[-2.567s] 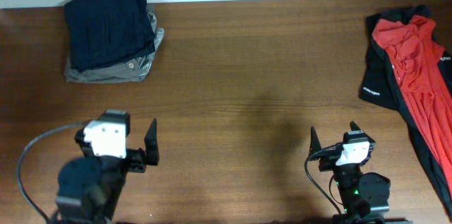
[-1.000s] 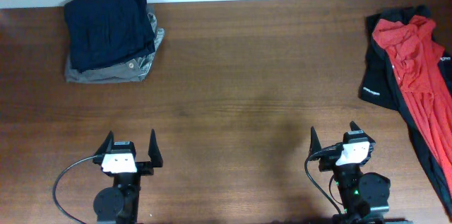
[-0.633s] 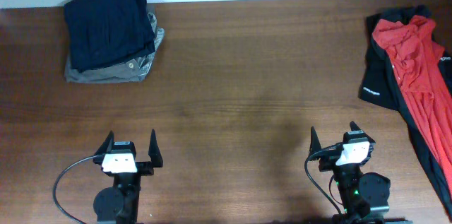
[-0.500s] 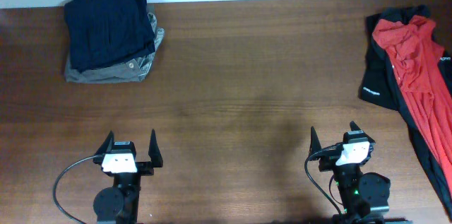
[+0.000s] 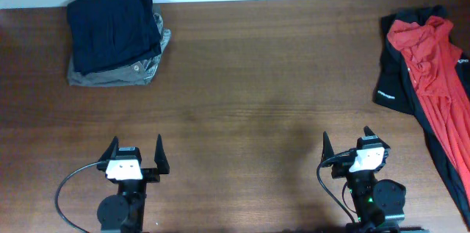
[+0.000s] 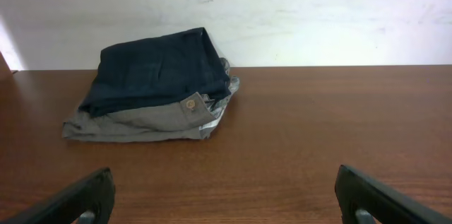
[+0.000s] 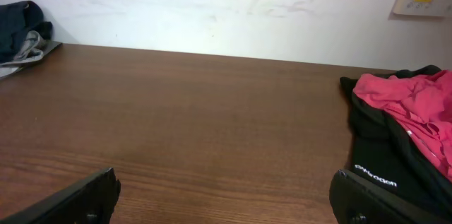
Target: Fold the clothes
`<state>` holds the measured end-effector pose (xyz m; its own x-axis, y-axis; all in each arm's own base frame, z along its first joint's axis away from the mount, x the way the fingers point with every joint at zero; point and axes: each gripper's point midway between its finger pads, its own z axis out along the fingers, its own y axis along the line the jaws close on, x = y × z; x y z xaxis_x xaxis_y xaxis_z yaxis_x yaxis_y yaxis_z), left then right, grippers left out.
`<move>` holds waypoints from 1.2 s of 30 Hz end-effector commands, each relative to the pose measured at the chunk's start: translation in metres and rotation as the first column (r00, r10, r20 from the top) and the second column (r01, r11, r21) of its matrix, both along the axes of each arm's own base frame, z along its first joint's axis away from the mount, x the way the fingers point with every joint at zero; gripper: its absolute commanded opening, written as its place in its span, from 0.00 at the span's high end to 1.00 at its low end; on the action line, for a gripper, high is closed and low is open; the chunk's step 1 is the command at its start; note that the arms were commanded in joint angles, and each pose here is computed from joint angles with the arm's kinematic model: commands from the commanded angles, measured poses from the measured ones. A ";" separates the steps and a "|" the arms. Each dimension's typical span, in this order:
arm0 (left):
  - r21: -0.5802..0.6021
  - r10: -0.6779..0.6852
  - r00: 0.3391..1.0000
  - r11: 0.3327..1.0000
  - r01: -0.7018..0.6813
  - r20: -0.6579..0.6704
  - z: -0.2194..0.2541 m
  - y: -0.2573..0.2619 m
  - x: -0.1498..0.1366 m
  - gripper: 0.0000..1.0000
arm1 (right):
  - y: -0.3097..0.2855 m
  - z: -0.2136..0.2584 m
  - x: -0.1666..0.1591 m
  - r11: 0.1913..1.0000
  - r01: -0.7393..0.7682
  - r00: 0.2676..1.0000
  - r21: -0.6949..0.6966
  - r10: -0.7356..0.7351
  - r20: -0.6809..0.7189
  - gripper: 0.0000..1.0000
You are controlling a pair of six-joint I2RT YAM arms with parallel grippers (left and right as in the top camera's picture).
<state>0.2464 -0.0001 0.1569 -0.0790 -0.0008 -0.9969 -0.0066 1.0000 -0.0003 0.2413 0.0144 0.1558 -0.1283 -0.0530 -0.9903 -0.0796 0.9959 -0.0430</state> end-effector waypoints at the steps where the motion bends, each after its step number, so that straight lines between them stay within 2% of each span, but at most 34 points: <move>1: -0.011 -0.016 1.000 1.000 0.016 0.000 0.000 -0.002 -0.001 0.01 | -0.004 -0.002 0.000 1.000 0.019 1.000 0.000 -0.019 0.003 0.01; 10: -0.011 -0.016 1.000 1.000 0.016 0.000 0.000 -0.002 -0.001 0.01 | -0.004 -0.002 0.000 1.000 0.020 1.000 0.000 -0.020 0.004 0.01; 13: -0.011 -0.016 1.000 1.000 0.016 0.000 0.000 -0.002 -0.001 0.01 | -0.011 -0.001 0.001 0.998 0.060 0.998 -0.005 -0.060 0.006 0.01; 19: -0.011 -0.016 1.000 1.000 0.016 0.000 0.000 -0.002 -0.001 0.01 | -0.012 0.013 0.002 0.998 0.067 0.996 -0.001 -0.067 0.065 0.01; 27: -0.011 -0.016 1.000 1.000 0.016 0.000 0.000 -0.002 -0.001 0.01 | -0.012 0.063 0.000 0.998 0.066 0.962 0.016 -0.068 0.263 0.01; 36: -0.011 -0.016 1.000 1.000 0.016 0.000 0.000 -0.002 -0.001 0.01 | -0.012 0.059 0.001 0.998 0.065 0.964 0.016 -0.067 0.258 0.01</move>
